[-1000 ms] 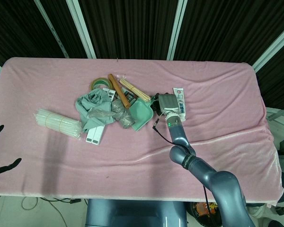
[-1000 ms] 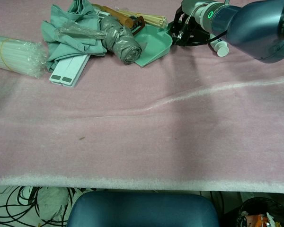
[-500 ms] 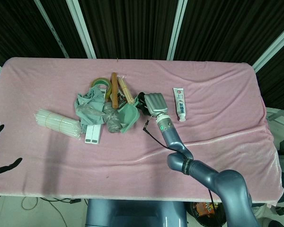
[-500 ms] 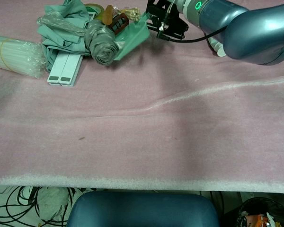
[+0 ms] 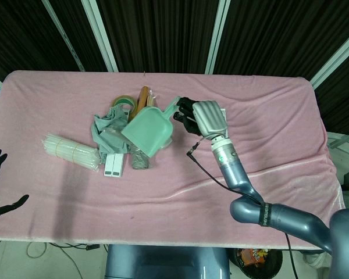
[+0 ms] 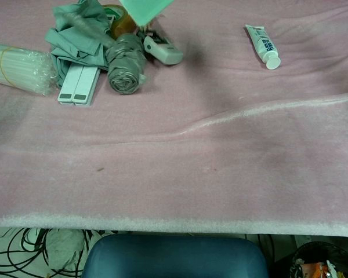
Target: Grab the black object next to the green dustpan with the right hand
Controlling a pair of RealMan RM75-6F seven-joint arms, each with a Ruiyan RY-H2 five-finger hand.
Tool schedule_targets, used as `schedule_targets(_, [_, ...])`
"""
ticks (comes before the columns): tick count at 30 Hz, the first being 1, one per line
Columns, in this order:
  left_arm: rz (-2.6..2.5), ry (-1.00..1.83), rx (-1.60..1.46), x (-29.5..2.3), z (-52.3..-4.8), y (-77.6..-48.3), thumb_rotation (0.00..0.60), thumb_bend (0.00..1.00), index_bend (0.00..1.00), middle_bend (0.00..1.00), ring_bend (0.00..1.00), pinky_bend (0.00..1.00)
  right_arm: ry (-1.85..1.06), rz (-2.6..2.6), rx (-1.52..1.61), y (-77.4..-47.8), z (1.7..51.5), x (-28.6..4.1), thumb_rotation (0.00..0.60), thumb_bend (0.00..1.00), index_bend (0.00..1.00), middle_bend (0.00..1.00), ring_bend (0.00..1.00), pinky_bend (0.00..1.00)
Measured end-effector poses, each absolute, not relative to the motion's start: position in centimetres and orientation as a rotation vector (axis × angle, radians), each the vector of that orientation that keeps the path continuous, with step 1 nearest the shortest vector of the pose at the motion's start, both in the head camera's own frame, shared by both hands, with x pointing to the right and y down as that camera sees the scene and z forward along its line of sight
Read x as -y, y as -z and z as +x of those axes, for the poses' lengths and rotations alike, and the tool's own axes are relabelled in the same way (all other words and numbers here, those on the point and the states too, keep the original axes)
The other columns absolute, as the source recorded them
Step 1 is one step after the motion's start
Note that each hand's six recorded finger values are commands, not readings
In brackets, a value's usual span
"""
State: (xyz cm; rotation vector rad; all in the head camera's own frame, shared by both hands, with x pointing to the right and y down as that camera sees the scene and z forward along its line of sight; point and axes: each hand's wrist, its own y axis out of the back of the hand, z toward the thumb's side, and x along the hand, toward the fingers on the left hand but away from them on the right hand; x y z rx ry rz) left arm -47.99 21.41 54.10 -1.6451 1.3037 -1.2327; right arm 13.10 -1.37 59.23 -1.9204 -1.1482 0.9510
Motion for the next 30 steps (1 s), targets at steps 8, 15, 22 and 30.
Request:
schedule_targets(8, [-1.647, 1.206, -1.303, -21.5, -47.8, -53.8, 0.600, 0.00, 0.00, 0.00, 0.00, 0.00, -0.931, -1.839, 1.258, -54.2, 18.1, 0.5, 0.600, 0.81, 0.75, 0.69, 0.60, 0.67])
schedule_targets(15, [-1.655, 1.190, -1.297, -21.5, -47.7, -53.7, 0.600, 0.00, 0.00, 0.00, 0.00, 0.00, -0.943, -1.867, 1.275, -53.1, 19.8, -2.5, 0.600, 0.81, 0.75, 0.69, 0.60, 0.67])
schedule_targets(22, [-1.665, 1.176, -1.273, -21.6, -47.5, -53.7, 0.600, 0.00, 0.00, 0.00, 0.00, 0.00, -0.950, -1.919, 1.234, -53.9, 20.7, -6.9, 0.600, 0.81, 0.75, 0.69, 0.60, 0.67])
schedule_targets(30, [-1.685, 1.145, -1.238, -21.8, -47.1, -53.4, 0.600, 0.00, 0.00, 0.00, 0.00, 0.00, -0.914, -1.978, 1.207, -54.2, 22.9, -14.3, 0.600, 0.81, 0.75, 0.69, 0.60, 0.67])
